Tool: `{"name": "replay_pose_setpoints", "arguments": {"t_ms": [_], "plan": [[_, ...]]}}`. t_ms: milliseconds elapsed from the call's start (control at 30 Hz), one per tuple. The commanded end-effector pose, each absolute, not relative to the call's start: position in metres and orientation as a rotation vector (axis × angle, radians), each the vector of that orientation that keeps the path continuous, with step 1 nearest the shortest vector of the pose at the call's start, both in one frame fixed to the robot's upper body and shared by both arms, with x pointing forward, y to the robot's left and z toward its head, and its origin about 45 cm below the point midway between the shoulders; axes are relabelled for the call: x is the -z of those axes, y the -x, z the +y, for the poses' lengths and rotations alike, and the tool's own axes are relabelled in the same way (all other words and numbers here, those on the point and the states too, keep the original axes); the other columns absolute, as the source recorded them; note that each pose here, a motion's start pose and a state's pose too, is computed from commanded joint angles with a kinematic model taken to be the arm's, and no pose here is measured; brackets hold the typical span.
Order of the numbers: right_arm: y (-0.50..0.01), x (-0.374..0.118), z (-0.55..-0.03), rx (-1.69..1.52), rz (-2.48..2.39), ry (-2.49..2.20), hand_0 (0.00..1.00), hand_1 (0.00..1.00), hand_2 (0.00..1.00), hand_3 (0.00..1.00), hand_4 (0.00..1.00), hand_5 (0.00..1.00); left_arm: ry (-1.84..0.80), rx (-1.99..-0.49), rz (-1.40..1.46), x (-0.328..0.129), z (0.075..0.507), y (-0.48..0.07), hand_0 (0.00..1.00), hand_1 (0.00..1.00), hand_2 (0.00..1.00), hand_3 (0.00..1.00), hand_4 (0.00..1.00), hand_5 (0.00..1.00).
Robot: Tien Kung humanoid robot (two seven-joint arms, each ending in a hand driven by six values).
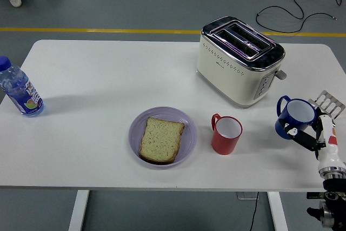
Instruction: Pick up the cup,pour liquid into bread,place the cup on the desk
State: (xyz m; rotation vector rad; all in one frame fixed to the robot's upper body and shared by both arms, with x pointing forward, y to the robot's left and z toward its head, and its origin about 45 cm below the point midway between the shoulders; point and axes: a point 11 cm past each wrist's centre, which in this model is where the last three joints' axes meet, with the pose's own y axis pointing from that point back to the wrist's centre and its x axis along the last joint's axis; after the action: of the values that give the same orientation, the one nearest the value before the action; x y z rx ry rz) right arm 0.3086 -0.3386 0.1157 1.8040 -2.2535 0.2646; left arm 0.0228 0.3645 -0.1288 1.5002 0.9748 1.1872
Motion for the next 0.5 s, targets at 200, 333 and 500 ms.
{"name": "replay_pose_setpoints", "arguments": {"t_ms": [200,333,500], "plan": [[-0.304,-0.102,-0.339,-0.281,-2.244,-1.794,0.425,0.371,0.522,0.549,0.534,0.002,-1.5,-1.188,0.973,0.129,0.365,-0.024,0.659,0.703,0.725,0.619,0.357,0.949],[-0.303,-0.097,-0.339,-0.294,-2.243,-1.787,0.424,0.368,0.521,0.547,0.532,0.002,-1.5,-1.186,0.973,0.129,0.364,-0.023,0.659,0.703,0.725,0.619,0.358,0.949],[-0.302,-0.09,-0.339,-0.292,-2.23,-1.779,0.424,0.368,0.521,0.547,0.532,0.002,-1.501,-1.185,0.97,0.129,0.365,-0.024,0.659,0.703,0.725,0.619,0.358,0.949]]}}
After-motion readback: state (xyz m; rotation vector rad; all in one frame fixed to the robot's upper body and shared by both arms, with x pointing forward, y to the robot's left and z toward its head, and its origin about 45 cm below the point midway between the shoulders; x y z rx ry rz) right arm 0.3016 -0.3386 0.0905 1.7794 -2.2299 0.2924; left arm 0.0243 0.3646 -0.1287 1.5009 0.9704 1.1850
